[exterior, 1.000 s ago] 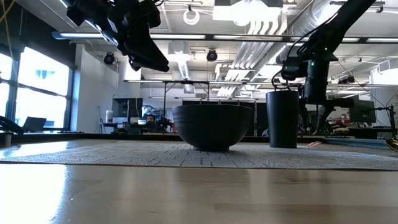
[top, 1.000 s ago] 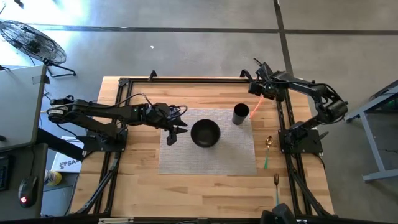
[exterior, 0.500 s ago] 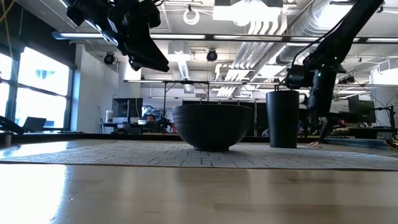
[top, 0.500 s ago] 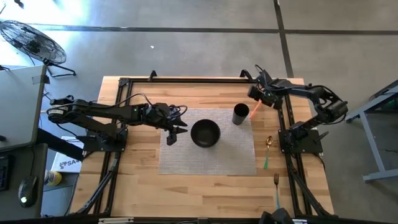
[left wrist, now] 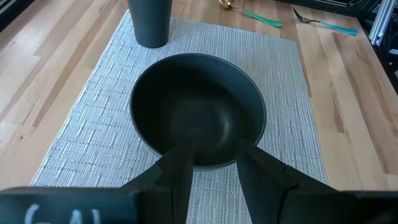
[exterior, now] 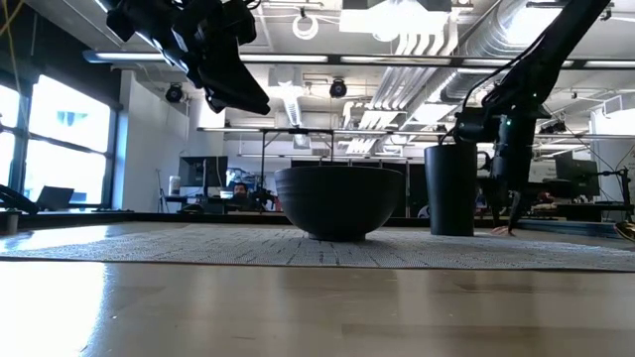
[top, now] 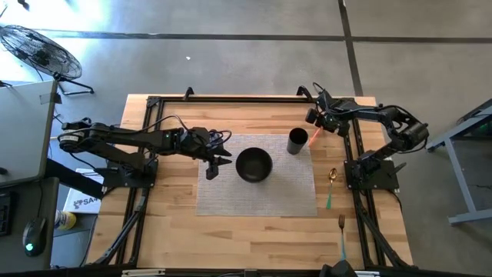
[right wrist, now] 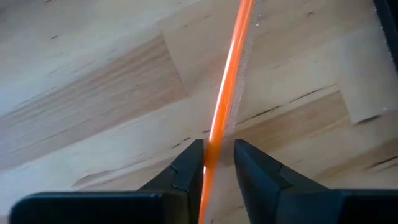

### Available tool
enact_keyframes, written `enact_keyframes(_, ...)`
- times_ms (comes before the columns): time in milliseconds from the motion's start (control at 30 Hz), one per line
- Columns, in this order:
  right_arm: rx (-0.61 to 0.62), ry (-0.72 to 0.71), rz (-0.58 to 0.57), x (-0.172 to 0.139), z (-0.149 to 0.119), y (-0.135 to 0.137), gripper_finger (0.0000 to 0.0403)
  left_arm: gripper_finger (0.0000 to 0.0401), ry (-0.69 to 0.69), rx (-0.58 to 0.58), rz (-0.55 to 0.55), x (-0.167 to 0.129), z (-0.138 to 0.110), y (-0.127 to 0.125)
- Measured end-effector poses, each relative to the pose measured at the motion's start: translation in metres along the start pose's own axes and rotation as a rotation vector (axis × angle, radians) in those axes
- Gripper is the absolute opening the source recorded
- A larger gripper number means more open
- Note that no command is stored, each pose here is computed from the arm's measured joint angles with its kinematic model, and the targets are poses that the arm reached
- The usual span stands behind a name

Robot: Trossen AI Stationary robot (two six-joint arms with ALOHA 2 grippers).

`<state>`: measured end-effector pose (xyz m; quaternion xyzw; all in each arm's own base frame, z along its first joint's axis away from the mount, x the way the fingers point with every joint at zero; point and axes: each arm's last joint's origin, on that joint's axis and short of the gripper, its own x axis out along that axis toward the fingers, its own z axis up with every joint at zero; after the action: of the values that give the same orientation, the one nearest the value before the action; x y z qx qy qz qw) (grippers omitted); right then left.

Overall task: Pick & Place Utensil
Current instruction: Put the orange straw into the black cup to the top right of the black bowl

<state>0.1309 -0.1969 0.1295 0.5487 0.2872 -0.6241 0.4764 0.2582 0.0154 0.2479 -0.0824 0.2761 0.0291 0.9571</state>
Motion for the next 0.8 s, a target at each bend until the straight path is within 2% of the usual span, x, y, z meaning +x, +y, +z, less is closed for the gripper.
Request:
enact_keyframes(200, -0.027, 0.008, -0.049, 0.007, -0.002, -0.001, 0.0044, 0.0120, 0.000, 0.000, 0.000, 0.000, 0.000, 0.000)
enact_keyframes(400, -0.022, -0.024, -0.029, 0.000, -0.001, -0.002, 0.0012, 0.0120, 0.000, 0.000, 0.000, 0.000, 0.000, 0.000)
enact_keyframes(633, -0.038, -0.054, 0.034, -0.016, 0.001, -0.002, 0.0002, 0.0120, 0.000, 0.000, 0.000, 0.000, 0.000, 0.000)
enact_keyframes(800, -0.124, -0.092, 0.067, -0.029, 0.002, -0.003, 0.0001, 0.0120, 0.000, 0.000, 0.000, 0.000, 0.000, 0.000)
